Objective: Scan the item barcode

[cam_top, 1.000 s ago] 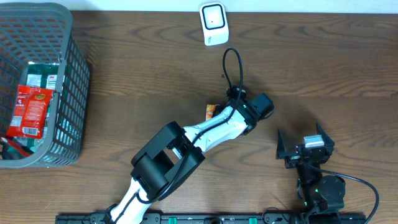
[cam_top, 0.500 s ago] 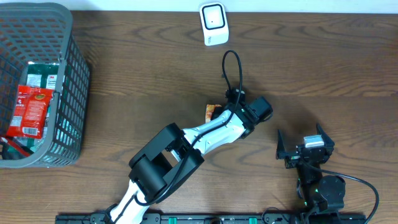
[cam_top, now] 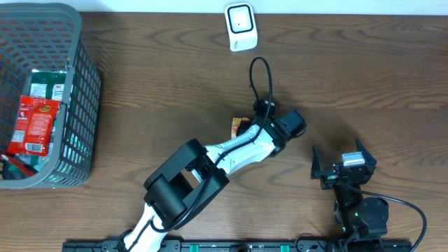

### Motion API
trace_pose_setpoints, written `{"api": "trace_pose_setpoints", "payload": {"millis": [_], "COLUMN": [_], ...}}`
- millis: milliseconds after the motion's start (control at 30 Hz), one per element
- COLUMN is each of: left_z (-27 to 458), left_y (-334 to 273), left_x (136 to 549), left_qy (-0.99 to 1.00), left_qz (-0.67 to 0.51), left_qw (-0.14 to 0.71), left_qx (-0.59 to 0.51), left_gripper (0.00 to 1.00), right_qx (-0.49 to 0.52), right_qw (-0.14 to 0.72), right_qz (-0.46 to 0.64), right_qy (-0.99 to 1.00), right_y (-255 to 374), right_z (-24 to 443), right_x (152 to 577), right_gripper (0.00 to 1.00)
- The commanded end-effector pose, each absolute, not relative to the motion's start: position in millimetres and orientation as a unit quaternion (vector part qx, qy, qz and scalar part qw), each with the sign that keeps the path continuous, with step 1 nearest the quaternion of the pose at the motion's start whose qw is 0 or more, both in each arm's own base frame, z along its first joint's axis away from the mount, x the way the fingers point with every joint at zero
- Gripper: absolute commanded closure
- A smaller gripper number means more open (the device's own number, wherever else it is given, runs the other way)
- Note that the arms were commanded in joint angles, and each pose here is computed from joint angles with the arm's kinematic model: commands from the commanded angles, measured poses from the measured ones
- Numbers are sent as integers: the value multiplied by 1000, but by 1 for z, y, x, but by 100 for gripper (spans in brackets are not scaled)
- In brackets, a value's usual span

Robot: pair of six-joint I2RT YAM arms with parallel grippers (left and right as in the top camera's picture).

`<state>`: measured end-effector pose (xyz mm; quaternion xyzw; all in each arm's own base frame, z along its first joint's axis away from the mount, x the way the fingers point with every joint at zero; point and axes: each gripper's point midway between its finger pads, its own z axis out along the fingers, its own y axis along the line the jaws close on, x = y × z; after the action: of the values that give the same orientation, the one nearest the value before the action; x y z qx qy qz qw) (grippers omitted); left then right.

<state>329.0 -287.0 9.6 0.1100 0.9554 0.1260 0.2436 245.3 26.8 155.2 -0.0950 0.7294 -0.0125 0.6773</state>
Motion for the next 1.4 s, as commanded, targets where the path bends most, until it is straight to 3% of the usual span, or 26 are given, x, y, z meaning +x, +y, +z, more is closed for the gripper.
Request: {"api": "trace_pose_setpoints", "payload": {"millis": [0,167,367,500,933,1367], "left_z": [-21,-2,76,98,122,119], "left_y": [-272,-276,-286,-295,-346,-374], "left_x": [311,316,329,323,315,323], "left_qy": [965,963,957,959,936,880], "left_qz": [139,129,59,12,-338,-452], "left_qw": [192,208,272,272,70,112], "left_qx": [115,114,82,80,69,95], "left_gripper": [93,93,93,93,93,93], "right_qx": [-103,-103,-103,-103,-103,-103], "right_qw": [677,677,677,677,677,677], "right_qz": [-14,-14,-14,-14,-14,-14], "right_qy": [729,728,728,729,728,728], "right_y": [28,28,28,28,28,28], "right_z": [155,155,155,155,155,155], "right_x": [245,245,245,245,245,245], "right_gripper": [1,1,1,1,1,1]}}
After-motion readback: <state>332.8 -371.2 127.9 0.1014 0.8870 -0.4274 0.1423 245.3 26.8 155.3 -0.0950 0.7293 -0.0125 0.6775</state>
